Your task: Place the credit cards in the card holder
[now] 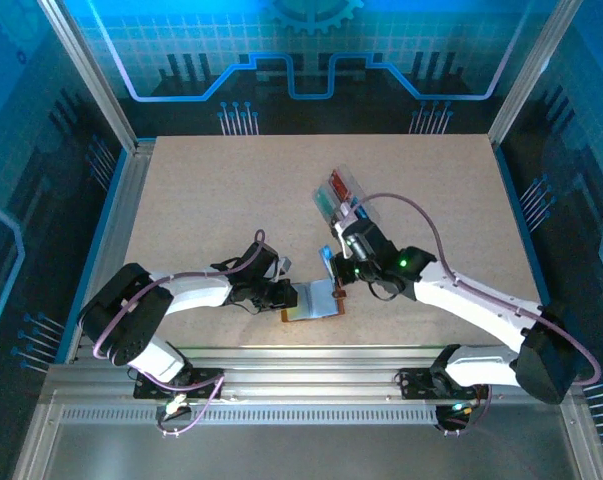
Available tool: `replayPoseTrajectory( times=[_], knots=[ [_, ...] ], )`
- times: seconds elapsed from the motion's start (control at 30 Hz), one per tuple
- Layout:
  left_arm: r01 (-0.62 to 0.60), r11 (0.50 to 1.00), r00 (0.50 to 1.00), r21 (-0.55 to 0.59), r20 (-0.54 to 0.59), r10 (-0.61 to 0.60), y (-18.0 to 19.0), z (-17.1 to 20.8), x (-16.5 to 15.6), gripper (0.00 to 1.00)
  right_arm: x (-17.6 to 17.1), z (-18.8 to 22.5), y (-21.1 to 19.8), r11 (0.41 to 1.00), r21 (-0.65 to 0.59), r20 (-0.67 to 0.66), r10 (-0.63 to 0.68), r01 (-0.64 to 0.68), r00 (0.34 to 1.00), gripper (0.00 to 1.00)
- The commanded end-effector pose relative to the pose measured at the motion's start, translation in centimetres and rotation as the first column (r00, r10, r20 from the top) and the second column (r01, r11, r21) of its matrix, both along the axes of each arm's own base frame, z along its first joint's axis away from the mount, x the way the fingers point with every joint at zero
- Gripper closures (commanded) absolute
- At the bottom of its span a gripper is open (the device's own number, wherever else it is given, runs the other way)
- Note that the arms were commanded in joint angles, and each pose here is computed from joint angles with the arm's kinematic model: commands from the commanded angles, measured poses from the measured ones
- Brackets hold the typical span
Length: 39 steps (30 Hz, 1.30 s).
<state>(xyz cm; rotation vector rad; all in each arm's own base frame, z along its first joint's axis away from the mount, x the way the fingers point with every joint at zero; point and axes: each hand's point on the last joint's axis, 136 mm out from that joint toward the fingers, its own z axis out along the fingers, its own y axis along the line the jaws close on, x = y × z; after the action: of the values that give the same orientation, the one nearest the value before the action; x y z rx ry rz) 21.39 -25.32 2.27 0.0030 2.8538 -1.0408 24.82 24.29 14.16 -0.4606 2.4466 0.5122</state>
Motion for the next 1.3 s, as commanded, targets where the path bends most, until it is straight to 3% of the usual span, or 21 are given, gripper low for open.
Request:
replayPoseTrajectory(
  times=[0.0,0.27,0.43,1.27],
  knots=[
    [0.041,0.999,0.999,-0.012,0.001,-0.041,-0.1,0.3,-0.8,0.88,-0.8,0.3,2.4,0.977,0.211,-0.017,0.005,-0.001,1.0,1.0],
    [0.042,0.999,0.999,-0.009,-0.004,-0.042,-0.1,0.1,-0.8,0.88,-2.0,-3.6,3.8,0.923,0.382,-0.107,0.003,0.038,0.994,1.0],
    [0.039,0.999,0.999,-0.008,-0.004,-0.039,0.0,0.0,-0.9,0.88,-1.7,-4.4,4.0,0.902,0.426,-0.112,-0.019,0.065,0.993,1.0],
    [0.04,0.999,0.999,-0.009,-0.006,-0.04,-0.1,0.1,-0.8,0.88,-0.6,-7.8,4.1,0.93,0.354,-0.154,-0.046,0.099,0.987,1.0]
  ],
)
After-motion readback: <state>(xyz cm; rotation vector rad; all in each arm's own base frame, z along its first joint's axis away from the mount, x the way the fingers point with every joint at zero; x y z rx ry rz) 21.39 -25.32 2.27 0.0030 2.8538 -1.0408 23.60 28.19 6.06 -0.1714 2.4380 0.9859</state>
